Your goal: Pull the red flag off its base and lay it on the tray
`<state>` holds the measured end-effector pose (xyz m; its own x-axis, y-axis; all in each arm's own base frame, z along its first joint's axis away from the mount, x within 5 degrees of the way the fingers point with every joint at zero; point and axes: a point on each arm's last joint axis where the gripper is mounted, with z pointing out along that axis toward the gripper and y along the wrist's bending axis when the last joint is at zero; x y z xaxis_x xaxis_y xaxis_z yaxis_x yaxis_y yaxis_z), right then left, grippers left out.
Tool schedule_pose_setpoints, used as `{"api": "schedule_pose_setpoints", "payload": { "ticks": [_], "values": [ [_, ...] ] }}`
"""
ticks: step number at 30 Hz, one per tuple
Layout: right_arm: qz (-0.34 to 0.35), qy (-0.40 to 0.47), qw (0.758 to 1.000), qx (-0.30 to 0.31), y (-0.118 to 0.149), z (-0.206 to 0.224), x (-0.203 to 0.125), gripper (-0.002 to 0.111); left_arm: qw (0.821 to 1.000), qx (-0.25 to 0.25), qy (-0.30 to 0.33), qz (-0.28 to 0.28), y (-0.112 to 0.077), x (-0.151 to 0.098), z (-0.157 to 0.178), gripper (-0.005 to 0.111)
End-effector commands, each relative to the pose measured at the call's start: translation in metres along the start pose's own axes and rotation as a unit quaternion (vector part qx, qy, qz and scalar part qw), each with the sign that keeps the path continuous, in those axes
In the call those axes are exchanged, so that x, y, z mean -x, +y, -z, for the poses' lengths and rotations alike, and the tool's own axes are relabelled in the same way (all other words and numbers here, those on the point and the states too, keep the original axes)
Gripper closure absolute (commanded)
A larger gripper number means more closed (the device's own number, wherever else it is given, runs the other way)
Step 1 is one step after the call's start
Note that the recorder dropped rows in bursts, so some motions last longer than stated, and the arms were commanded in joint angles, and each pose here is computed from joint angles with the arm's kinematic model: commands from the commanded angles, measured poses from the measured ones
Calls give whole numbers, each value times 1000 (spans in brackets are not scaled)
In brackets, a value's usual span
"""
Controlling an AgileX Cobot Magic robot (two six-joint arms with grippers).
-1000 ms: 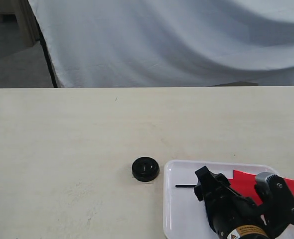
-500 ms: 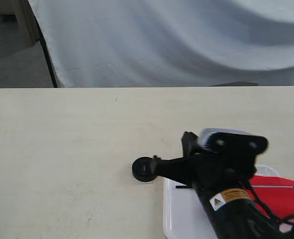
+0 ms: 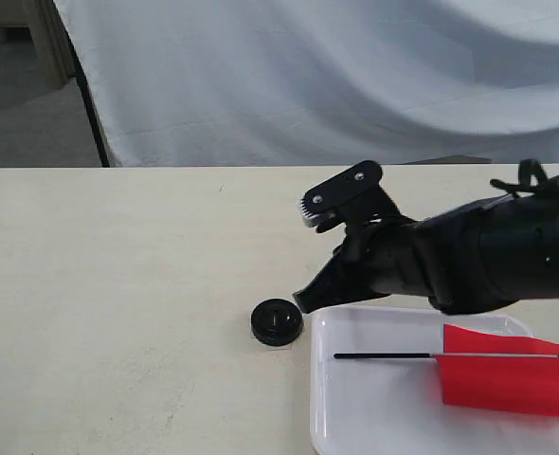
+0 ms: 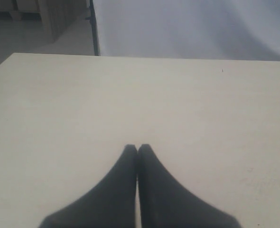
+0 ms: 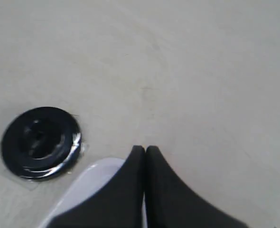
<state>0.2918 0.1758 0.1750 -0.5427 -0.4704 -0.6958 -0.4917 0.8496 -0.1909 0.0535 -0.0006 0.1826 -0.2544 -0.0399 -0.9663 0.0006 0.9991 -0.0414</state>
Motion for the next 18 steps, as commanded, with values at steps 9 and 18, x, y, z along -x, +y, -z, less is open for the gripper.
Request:
{"api": "schedule_pose_setpoints", "payload": {
  "ticks": [9, 18],
  "values": [
    [-159, -82, 929, 324, -7, 2, 40, 108, 1000, -3, -1, -1, 0, 0, 0, 107],
    [-90, 282, 952, 77, -58, 5, 13, 108, 1000, -3, -1, -1, 0, 0, 0, 107]
  ]
}}
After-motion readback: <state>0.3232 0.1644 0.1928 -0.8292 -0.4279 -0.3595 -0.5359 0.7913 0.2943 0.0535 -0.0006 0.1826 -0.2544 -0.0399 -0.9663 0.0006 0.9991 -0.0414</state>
